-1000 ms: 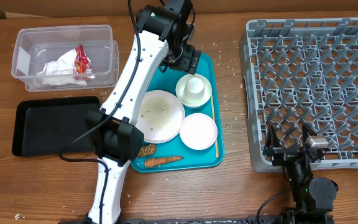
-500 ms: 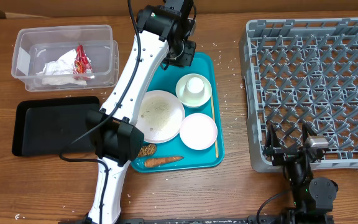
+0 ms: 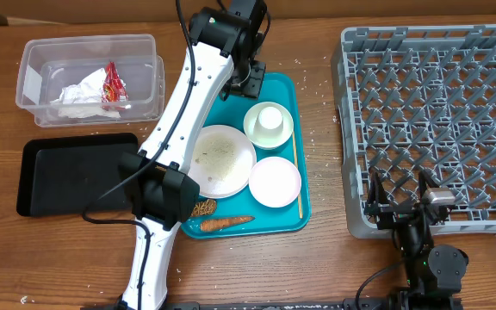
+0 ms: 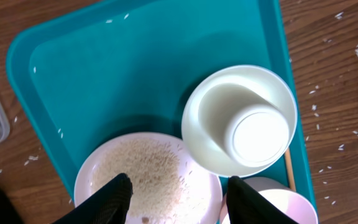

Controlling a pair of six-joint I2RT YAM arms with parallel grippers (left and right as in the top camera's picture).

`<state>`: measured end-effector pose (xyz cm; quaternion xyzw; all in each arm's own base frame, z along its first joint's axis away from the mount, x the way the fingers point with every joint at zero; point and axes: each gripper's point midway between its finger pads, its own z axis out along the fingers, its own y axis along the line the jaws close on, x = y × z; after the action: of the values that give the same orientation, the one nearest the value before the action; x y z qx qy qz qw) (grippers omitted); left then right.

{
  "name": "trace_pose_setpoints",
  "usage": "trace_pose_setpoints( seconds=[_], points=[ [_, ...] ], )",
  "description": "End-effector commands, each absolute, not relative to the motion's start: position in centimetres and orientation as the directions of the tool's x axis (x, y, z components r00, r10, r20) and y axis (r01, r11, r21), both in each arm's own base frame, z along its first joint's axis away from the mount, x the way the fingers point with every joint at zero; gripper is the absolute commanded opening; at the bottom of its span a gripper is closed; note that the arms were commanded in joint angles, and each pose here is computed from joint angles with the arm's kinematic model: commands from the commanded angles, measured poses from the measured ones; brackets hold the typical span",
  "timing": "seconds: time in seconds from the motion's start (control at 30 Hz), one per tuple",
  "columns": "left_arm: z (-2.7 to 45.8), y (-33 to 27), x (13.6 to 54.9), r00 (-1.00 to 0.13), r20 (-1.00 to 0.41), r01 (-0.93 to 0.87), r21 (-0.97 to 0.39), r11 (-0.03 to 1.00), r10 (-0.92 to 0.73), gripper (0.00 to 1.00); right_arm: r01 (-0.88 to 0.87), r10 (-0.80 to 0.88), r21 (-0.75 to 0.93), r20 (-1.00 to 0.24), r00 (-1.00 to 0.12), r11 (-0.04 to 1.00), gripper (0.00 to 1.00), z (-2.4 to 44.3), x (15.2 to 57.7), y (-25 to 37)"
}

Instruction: Sort waste into correct bins and load items into the dishwasher

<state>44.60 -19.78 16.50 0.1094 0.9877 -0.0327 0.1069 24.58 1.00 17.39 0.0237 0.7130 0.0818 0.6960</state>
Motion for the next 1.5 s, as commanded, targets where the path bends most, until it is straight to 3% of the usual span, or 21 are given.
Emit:
trace_pose_setpoints(
  seconds=[0.0, 0.13, 0.2, 0.23, 0.4, 0.67, 0.93, 1.03, 1.07, 1.13, 1.17, 1.47],
  points=[
    [16.3, -18.8, 45.0, -0.963, -0.220, 0.165, -0.017, 0.986, 0.158, 0.55, -0.067, 0.145, 0.146, -0.989, -0.024, 0.987, 1.00, 17.2, 24.6, 0.7],
    [16.4, -18.9, 45.6, -0.958, -0.243, 0.163, -0.026, 0.986, 0.152, 0.69, -0.067, 0.145, 0.146, -0.989, -0.024, 0.987, 1.00, 17.2, 24.6, 0.7],
    [16.5, -18.9, 45.8, -0.956, -0.250, 0.162, -0.022, 0.986, 0.152, 0.93, -0.067, 0.145, 0.146, -0.989, -0.024, 0.987, 1.00, 17.2, 24.6, 0.7],
    [16.6, -18.6, 46.1, -0.953, -0.264, 0.157, -0.004, 0.988, 0.150, 1.00, -0.067, 0.145, 0.146, -0.989, -0.024, 0.987, 1.00, 17.2, 24.6, 0.7],
    [17.5, -14.8, 49.5, -0.923, -0.380, 0.023, 0.110, 0.994, 0.064, 1.00, -0.067, 0.145, 0.146, -0.989, -0.024, 0.987, 1.00, 17.2, 24.6, 0.7],
    [17.9, -6.2, 52.9, -0.875, -0.423, -0.248, -0.028, 0.968, -0.236, 1.00, -0.067, 0.145, 0.146, -0.989, -0.024, 0.987, 1.00, 17.2, 24.6, 0.7],
    [17.8, -1.2, 53.2, -0.854, -0.397, -0.333, -0.079, 0.939, -0.336, 1.00, -0.021, 0.146, 0.146, -0.989, 0.026, 0.989, 1.00, 18.3, 24.6, -0.2],
    [17.8, -0.5, 53.2, -0.849, -0.397, -0.345, -0.079, 0.935, -0.347, 1.00, -0.198, 0.230, 0.201, -0.963, 0.139, 0.960, 1.00, 22.0, 24.0, 2.3],
    [17.8, -0.5, 53.2, -0.849, -0.398, -0.344, -0.079, 0.935, -0.347, 1.00, -0.415, 0.336, 0.254, -0.931, 0.139, 0.874, 1.00, 24.2, 22.6, 5.6],
    [17.8, -0.5, 53.2, -0.849, -0.398, -0.345, -0.079, 0.935, -0.347, 1.00, -0.585, 0.378, 0.274, -0.924, 0.062, 0.764, 1.00, 24.6, 20.9, 8.6],
    [17.8, -0.6, 53.2, -0.850, -0.398, -0.344, -0.079, 0.936, -0.346, 1.00, -0.622, 0.371, 0.270, -0.928, 0.036, 0.735, 1.00, 24.4, 20.5, 9.3],
    [17.8, -0.6, 53.2, -0.850, -0.398, -0.343, -0.079, 0.936, -0.345, 1.00, -0.696, 0.567, 0.278, -0.793, 0.223, 0.662, 1.00, 31.9, 17.4, 8.1]
  ],
)
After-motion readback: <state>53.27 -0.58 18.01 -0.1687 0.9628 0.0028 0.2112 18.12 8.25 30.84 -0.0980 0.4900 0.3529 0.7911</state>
